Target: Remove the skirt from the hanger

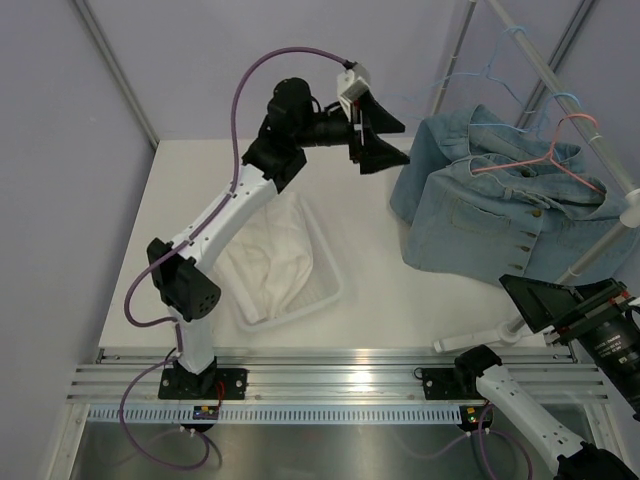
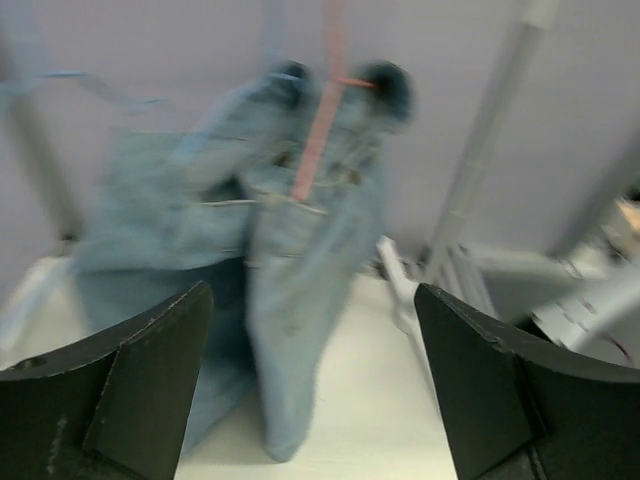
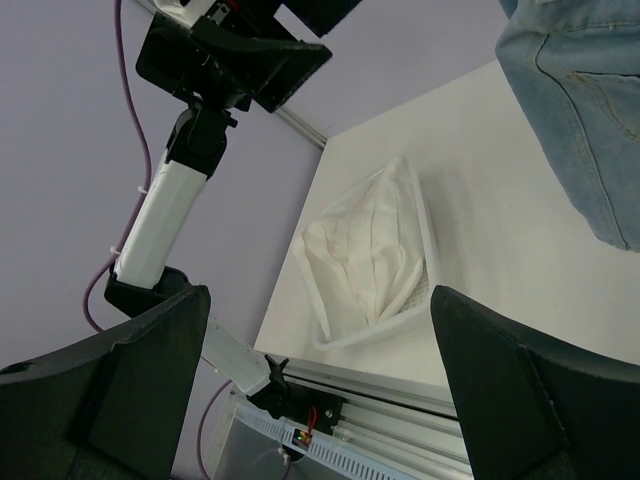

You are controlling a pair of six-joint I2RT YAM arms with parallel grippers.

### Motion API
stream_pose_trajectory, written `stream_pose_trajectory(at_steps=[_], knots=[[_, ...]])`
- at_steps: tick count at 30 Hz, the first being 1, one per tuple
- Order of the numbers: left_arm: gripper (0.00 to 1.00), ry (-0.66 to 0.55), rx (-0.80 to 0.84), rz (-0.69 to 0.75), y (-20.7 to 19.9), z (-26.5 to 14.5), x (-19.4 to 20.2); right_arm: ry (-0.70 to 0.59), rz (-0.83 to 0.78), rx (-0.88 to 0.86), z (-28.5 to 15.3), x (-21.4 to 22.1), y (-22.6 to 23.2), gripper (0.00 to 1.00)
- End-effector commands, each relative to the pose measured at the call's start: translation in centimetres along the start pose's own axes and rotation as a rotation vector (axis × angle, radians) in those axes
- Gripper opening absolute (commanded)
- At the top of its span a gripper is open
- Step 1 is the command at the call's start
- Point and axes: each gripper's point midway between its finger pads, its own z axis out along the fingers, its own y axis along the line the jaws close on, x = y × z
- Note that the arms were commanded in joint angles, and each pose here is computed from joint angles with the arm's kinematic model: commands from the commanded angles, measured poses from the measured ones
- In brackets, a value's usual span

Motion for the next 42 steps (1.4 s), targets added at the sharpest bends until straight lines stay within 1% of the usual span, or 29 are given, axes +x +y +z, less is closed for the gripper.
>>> stream_pose_trajectory(at_steps=[1,3,5,10,13,14,16,17,19,24,27,28,29,30,31,32,37,39,40,42], knots=[[0.89,0.072,0.29,0.039,-4.6,1.0,2.2,-0.043,-0.008,-0.033,-0.4,-1.2,1.0,0.99],[0.9,0.094,0.312,0.005,-4.0,1.7,3.8,-0.044,-0.007,-0.03,-0.8,-1.2,0.8,1.0],[0.92,0.1,0.322,0.007,-4.1,2.1,4.5,-0.051,-0.008,-0.023,-1.2,-1.2,0.7,1.0],[0.95,0.131,0.28,0.008,-3.0,3.7,7.1,-0.053,-0.019,-0.023,-1.7,-1.3,0.5,0.99],[0.96,0.123,0.279,0.006,-2.6,4.6,7.9,-0.047,-0.025,-0.03,-1.6,-1.2,0.7,0.99],[0.96,0.126,0.278,-0.004,-2.1,5.0,8.7,-0.045,-0.025,-0.031,-1.5,-1.2,0.7,0.99],[0.96,0.115,0.295,-0.01,-2.1,5.8,8.7,-0.039,-0.025,-0.031,-1.5,-1.0,0.7,1.0],[0.96,0.12,0.298,-0.024,-1.6,6.3,9.7,-0.037,-0.024,-0.029,-1.4,-1.0,0.6,0.99],[0.96,0.114,0.307,-0.039,-1.8,7.0,10.0,-0.035,-0.024,-0.026,-1.3,-0.8,0.5,0.99],[0.97,0.109,0.266,-0.059,-0.8,8.8,11.8,-0.033,-0.029,-0.033,-1.3,-0.8,0.5,0.99],[0.96,0.09,0.27,-0.069,-0.9,9.6,11.5,-0.029,-0.029,-0.038,-1.4,-0.7,0.7,1.0],[0.95,0.087,0.274,-0.079,-0.9,9.9,11.8,-0.026,-0.029,-0.037,-1.4,-0.6,0.6,0.99],[0.92,0.071,0.278,-0.07,-0.9,10.0,11.4,-0.029,-0.029,-0.034,-1.4,-0.7,0.5,0.99],[0.87,0.07,0.285,-0.086,-1.3,10.2,11.4,-0.033,-0.03,-0.033,-1.5,-0.7,0.5,0.99],[0.8,0.063,0.282,-0.086,-1.4,10.3,11.2,-0.034,-0.03,-0.034,-1.6,-0.7,0.5,1.0],[0.63,0.059,0.284,-0.088,-1.6,10.5,11.0,-0.035,-0.03,-0.035,-1.6,-0.7,0.5,1.0],[0.37,0.075,0.259,-0.107,-2.4,11.0,10.7,-0.034,-0.026,-0.038,-1.7,-0.6,0.5,0.99],[0.06,0.092,0.241,-0.123,-2.6,10.7,10.4,-0.04,-0.024,-0.04,-1.8,-0.7,0.5,1.0],[0.0,0.092,0.236,-0.131,-2.7,10.6,10.1,-0.043,-0.025,-0.041,-1.9,-0.8,0.6,1.0],[0.0,0.086,0.253,-0.134,-3.8,10.2,9.0,-0.048,-0.024,-0.046,-2.0,-0.9,0.6,1.0]])
